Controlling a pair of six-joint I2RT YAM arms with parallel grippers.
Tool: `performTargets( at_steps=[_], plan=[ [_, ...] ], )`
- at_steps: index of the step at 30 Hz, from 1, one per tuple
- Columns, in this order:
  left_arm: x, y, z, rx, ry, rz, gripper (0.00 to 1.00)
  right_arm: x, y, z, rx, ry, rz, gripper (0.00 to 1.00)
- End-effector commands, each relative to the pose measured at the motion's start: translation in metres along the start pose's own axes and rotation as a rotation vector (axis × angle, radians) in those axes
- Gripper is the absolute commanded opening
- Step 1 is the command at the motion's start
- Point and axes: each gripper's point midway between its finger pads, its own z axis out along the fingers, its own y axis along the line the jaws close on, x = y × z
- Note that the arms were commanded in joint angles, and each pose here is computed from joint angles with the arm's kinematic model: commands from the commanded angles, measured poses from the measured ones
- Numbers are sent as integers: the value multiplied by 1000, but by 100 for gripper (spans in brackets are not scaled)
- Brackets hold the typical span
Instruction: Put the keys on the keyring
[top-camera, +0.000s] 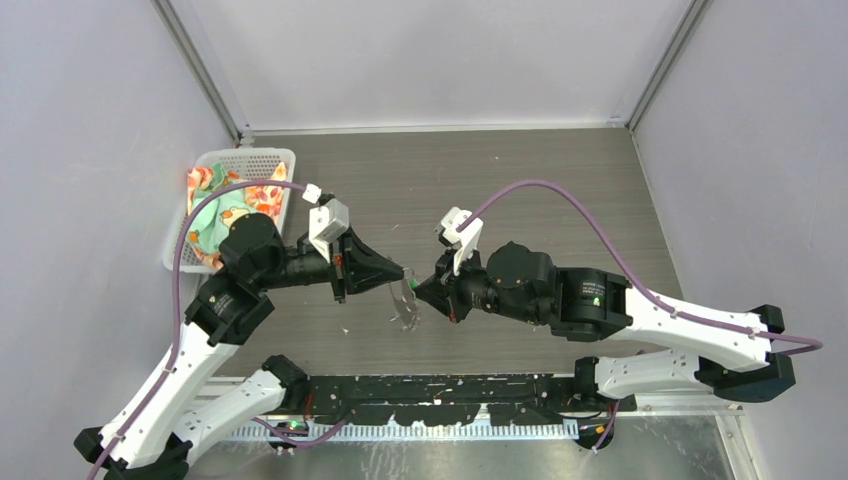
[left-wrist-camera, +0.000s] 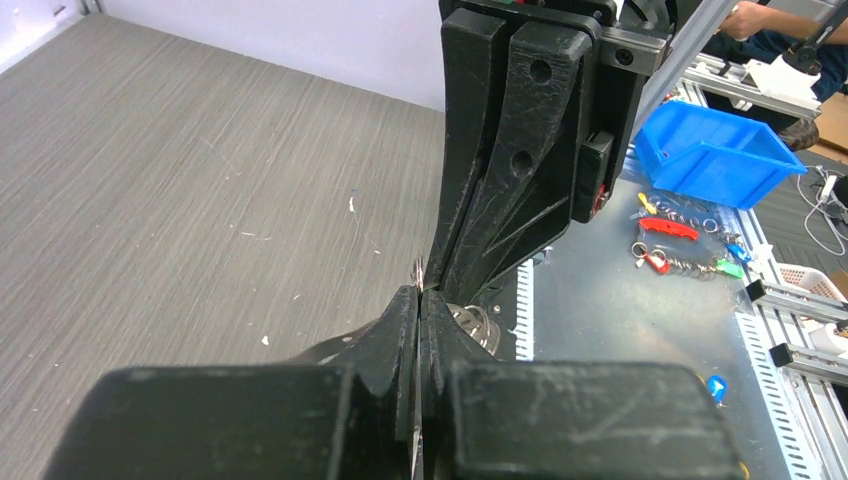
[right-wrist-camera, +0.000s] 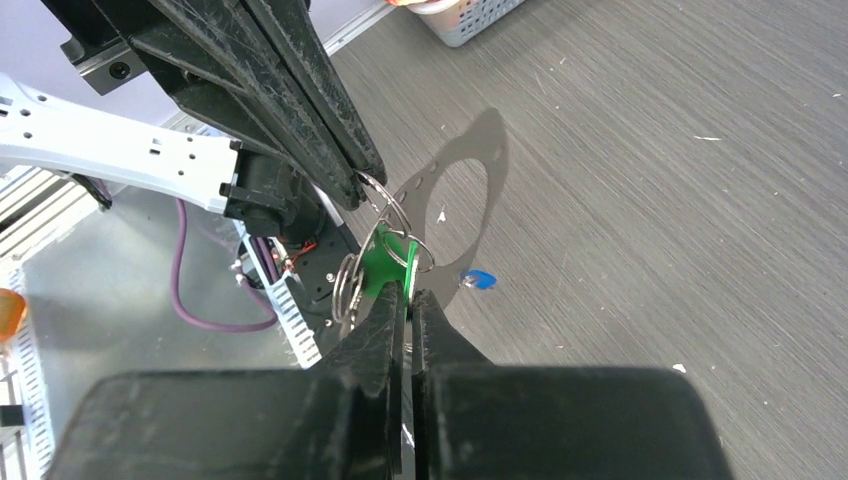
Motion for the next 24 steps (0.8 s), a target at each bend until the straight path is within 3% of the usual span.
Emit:
performTargets(
  at_steps=[1,7,11,16,20,24],
  plan=[
    [-25,-8,-4,10,-71,84,0,-8,9,-6,-36,-2,18,1],
    [-26,-10,-4,18,-72,86,0,-8,17,-8,-76,20,1,7],
    [-24,-11,-4,27,-67,87,0,-13,14,-22,-73,31,-34,36],
    [-21,-16,-5,57,-57,88,0,-39,4,-52,-62,-69,-92,57],
    [-19,-20,-4,85,-49,87,0,-55,8,-59,-98,-155,-143,60],
    [-18,-25,-5,118,-41,89,0,-61,16,-51,-125,-156,-201,55]
  ],
)
